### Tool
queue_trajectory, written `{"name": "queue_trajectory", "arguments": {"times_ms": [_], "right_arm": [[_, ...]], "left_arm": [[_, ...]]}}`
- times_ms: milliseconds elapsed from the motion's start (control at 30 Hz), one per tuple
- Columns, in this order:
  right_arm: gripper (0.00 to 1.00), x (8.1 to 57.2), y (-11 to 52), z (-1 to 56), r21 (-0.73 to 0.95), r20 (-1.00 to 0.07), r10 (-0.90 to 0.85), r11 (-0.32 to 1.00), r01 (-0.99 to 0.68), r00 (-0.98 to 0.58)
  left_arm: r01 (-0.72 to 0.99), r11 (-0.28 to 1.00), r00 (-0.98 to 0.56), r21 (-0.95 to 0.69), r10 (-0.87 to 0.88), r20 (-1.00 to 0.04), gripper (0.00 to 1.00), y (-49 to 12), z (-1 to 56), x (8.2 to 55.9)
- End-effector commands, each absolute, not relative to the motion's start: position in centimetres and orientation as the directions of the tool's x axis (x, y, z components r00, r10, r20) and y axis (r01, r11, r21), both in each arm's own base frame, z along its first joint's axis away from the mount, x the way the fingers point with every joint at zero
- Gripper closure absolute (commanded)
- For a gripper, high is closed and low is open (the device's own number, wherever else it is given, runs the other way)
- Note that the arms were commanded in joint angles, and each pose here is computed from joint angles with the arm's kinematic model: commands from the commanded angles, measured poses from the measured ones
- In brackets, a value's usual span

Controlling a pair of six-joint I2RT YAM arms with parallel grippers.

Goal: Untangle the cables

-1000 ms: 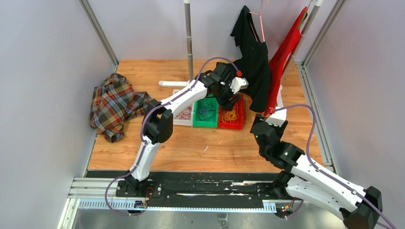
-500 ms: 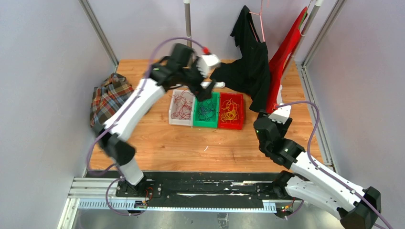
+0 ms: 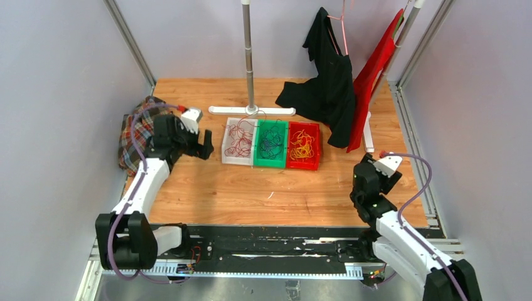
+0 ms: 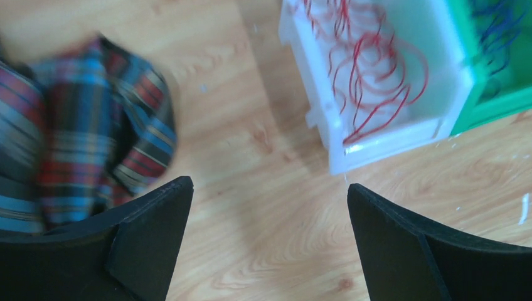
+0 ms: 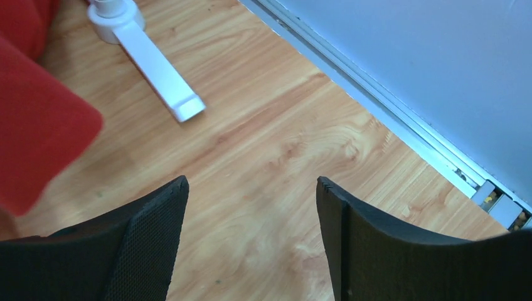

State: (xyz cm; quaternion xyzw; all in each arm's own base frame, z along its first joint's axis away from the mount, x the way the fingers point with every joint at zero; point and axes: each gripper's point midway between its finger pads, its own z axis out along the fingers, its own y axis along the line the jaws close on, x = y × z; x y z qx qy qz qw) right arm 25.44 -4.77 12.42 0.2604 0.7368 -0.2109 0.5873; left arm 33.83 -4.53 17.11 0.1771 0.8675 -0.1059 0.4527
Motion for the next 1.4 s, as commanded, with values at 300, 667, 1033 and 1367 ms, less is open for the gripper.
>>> {"name": "queue_trajectory", "arguments": {"times_ms": [300,667,1033,1367], "right_arm": [[0.25,28.3,-9.2,10.1,-0.064,-0.988,0.042,0.774,0.63,-0.152],[0.24,33.4,-2.4,8.4,-0.198,-0.974,-0.171,0.961,0.192,-0.146],[0.22,34.6,-4.0,7.4,-0.185,-0.961,-0.119,0.947,0.264,-0.248],[0.22,34.8,-4.0,7.2,-0.186,-0.96,-0.118,0.947,0.262,-0.254]], "left_arm": [[0.272,0.961,-0.25,0.041,0.112,-0.962,0.02,-3.2,10.6,37.2],[0.202,0.974,-0.002,0.103,0.106,-0.994,0.02,-2.9,11.2,35.2],[0.195,0.976,-0.051,0.094,0.106,-0.993,0.02,-2.8,10.6,35.5],[0.195,0.976,-0.052,0.094,0.106,-0.993,0.02,-2.8,10.6,35.5]]}}
